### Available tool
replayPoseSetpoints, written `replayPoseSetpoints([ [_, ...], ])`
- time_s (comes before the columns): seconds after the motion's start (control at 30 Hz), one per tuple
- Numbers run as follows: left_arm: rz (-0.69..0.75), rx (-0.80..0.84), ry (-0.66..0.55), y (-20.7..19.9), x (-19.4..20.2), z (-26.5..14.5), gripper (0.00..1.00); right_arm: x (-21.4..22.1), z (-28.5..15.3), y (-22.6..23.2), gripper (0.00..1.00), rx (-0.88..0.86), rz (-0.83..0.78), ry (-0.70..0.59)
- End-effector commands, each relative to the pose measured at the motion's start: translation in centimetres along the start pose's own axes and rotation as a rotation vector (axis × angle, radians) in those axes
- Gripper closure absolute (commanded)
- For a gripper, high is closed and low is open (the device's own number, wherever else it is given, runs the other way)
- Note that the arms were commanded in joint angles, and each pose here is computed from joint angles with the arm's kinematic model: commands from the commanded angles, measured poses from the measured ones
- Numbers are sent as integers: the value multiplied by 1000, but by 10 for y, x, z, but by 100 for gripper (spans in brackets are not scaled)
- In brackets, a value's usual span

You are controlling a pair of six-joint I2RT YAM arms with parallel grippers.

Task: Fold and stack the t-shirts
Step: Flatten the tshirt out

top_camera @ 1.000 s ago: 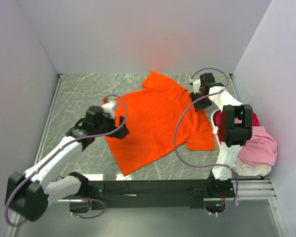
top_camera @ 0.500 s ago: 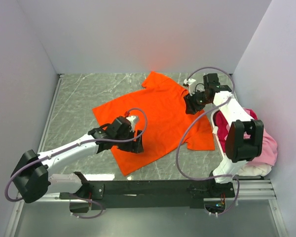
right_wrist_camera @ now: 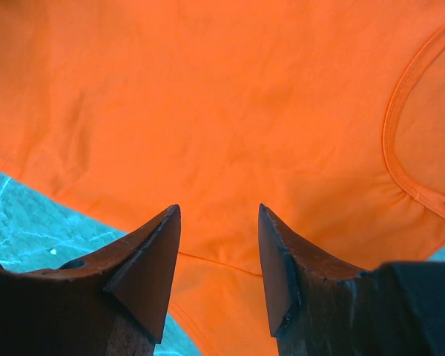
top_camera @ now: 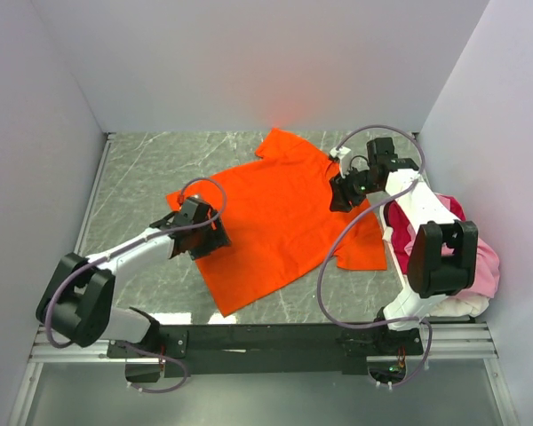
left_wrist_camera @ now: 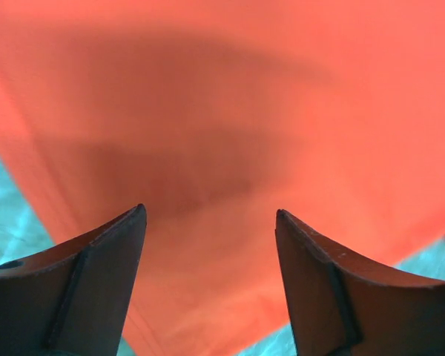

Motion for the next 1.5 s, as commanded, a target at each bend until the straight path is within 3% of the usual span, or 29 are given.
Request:
replayPoseSetpoints([
  [0.0, -114, -71, 9, 12, -9, 13, 25, -11, -19, 13, 47, -8, -48, -75],
  [0.2, -232, -184, 95, 45, -5, 32, 36, -12, -22, 15, 47, -11, -55, -86],
  [0.3, -343, -244, 130, 65, -10, 38, 37, -13, -25, 16, 47, -10, -56, -93],
  [0.43, -502, -297, 129, 113, -33, 42, 37, -16, -29, 18, 47, -11, -67, -106],
  [0.57, -573, -321, 120, 138, -69, 47, 38, -14, -29, 20, 47, -22, -67, -104],
  [0.7, -503, -297, 41, 141, -139, 46, 35, -12, -25, 18, 47, -42, -61, -85],
  [0.87, -381, -193, 34, 134, -186, 46, 29, -6, -22, 22, 47, -102, -110, -62],
  [0.93, -290, -137, -11, 130, -197, 36, 28, -2, -21, 25, 47, -114, -149, -60],
  [0.97, -233, -90, -90, 121, -207, 19, 25, -2, -21, 25, 47, -116, -168, -66],
  [1.03, -144, -72, -144, 118, -201, 2, 19, 3, -16, 27, 47, -111, -175, -60],
  [1.1, -61, -78, -267, 111, -200, -32, 13, -2, -4, 15, 47, 9, -142, -60],
  [1.23, 12, -62, -487, 93, -192, -96, 9, -25, 22, -20, 47, 216, 230, -46],
  [1.33, 68, -13, -573, 85, -170, -119, 7, -35, 47, -41, 47, 243, 382, -15],
  [1.47, 163, -21, -543, 81, -128, -115, 3, -39, 75, -65, 48, 301, 517, 0],
])
Point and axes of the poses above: each gripper's point midway between its finger pads, its own z axis out along the fingers, its own y axis along the line the jaws close on, x = y × z, the point moved 9 cm from there along -z, back along the fingers, and after that the axes turned 12 degrees about z, right-handed, at the moved point
